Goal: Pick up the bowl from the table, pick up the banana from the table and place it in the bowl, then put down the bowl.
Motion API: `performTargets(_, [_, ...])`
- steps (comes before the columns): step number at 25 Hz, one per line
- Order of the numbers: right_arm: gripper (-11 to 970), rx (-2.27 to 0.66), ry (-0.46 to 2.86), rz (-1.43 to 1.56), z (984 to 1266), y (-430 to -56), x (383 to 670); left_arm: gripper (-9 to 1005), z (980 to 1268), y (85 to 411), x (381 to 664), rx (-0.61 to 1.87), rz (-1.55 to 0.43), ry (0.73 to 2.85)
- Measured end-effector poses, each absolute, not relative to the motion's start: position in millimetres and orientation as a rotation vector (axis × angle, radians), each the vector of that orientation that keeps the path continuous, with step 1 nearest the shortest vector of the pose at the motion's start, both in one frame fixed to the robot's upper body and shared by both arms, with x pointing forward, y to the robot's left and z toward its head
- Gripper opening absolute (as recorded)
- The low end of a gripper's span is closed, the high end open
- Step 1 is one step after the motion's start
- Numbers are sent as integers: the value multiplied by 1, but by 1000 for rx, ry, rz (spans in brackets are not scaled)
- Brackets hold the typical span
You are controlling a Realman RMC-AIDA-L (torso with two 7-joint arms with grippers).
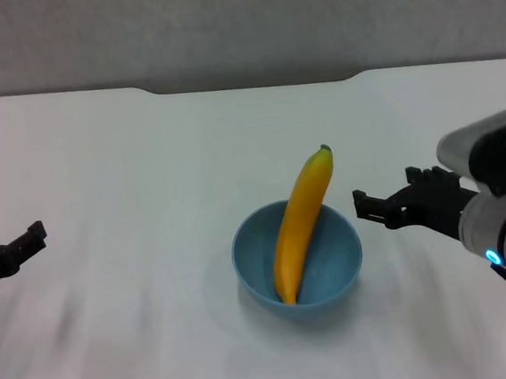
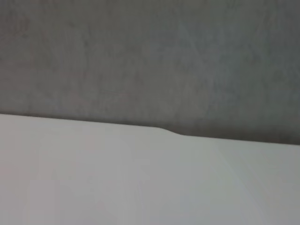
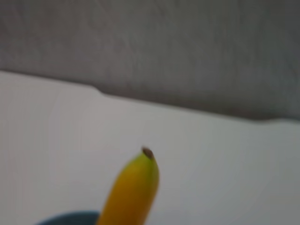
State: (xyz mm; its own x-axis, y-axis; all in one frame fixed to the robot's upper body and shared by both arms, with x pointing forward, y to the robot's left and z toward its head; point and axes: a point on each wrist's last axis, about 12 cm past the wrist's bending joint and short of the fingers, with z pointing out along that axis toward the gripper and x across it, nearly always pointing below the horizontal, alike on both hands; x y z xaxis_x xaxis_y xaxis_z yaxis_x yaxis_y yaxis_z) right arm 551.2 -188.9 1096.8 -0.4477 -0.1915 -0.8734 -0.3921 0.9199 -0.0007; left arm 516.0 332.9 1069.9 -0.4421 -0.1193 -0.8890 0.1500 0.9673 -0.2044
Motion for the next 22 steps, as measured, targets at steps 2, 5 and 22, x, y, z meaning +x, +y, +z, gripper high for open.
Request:
performTargets(2, [898,-434,1978,250,1095,-189,545,911,1069,334,514,17,-309,1990])
performTargets(5, [897,-472,1831,256,1085,-191,534,911,1065,333,511,26,-313,1966])
performTargets(22, [891,-390,1573,338,1034,-248,516,911,1015,310,479,214,-299,1573])
